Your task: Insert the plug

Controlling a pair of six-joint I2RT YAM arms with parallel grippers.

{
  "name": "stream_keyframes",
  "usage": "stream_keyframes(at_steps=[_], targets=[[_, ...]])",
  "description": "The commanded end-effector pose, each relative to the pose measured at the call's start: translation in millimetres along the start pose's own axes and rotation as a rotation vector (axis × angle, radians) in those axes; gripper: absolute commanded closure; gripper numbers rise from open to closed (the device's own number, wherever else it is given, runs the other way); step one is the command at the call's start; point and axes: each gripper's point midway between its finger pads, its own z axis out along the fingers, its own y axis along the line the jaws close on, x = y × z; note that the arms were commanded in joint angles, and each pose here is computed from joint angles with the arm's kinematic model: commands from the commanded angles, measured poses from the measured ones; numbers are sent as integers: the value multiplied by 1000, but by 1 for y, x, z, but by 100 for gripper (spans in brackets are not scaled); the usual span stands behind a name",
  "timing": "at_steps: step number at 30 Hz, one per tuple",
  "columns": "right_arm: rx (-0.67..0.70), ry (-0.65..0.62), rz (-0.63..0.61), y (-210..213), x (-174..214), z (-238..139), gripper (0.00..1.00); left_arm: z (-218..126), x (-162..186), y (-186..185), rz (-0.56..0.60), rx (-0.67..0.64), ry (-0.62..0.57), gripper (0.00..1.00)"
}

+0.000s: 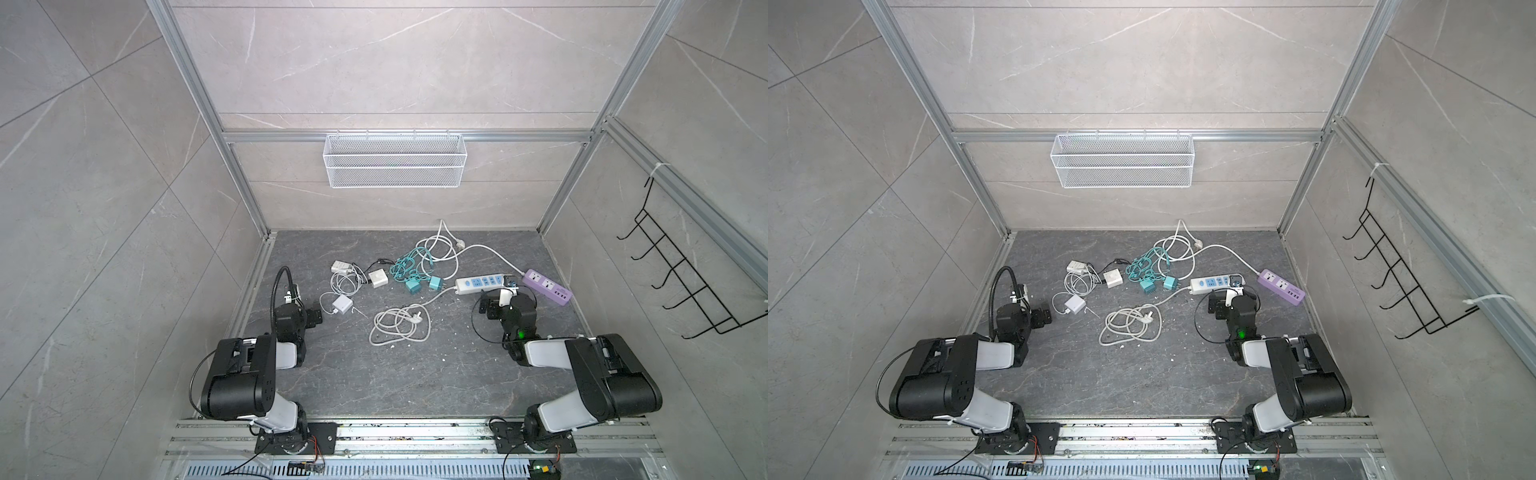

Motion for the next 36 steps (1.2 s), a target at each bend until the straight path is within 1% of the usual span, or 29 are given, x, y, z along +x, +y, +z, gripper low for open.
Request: stream_keyframes(at_steps=[1, 5, 8, 9, 10, 12, 14, 16, 19, 21, 25, 27, 30, 33, 36], targets=[[16, 14, 18, -3, 6, -1, 1, 0, -26, -2, -20, 9, -70, 0], [15, 12, 19, -3, 5, -2, 1, 0, -26, -3, -16, 15, -69, 0], [55, 15, 26, -9, -3, -1, 1, 1, -28, -5, -3, 16, -54, 0], [90, 48, 38, -15, -7, -1, 1, 0, -31, -7, -5, 29, -51, 0], [125, 98, 40, -21, -8, -1, 1, 0, -35, -5, 0, 13, -48, 0], [148, 103, 45, -25, -14, -1, 1, 1, -39, -3, -4, -7, 9, 0], [135, 96, 38, -23, -18, -3, 1, 2, -39, 2, -32, -42, 74, 0], [152, 112, 49, -26, -22, -7, 1, 4, -39, 1, -44, -37, 111, 0], [172, 126, 86, -30, -33, -15, 1, -1, -48, -3, -49, -38, 131, 0], [190, 146, 126, -33, -42, -17, 1, -7, -61, -4, -92, -42, 128, 0], [309, 258, 231, -49, -55, -18, 1, -18, -88, -14, -168, 22, 107, 0], [361, 315, 274, -54, -58, -14, 1, -21, -97, -19, -201, 42, 122, 0], [440, 412, 319, -60, -58, -6, 1, -23, -103, -28, -224, 88, 154, 0], [568, 515, 344, -75, -48, 1, 1, -23, -104, -35, -255, 110, 197, 0], [624, 601, 422, -86, -32, 10, 2, -21, -101, -44, -266, 131, 222, 0]])
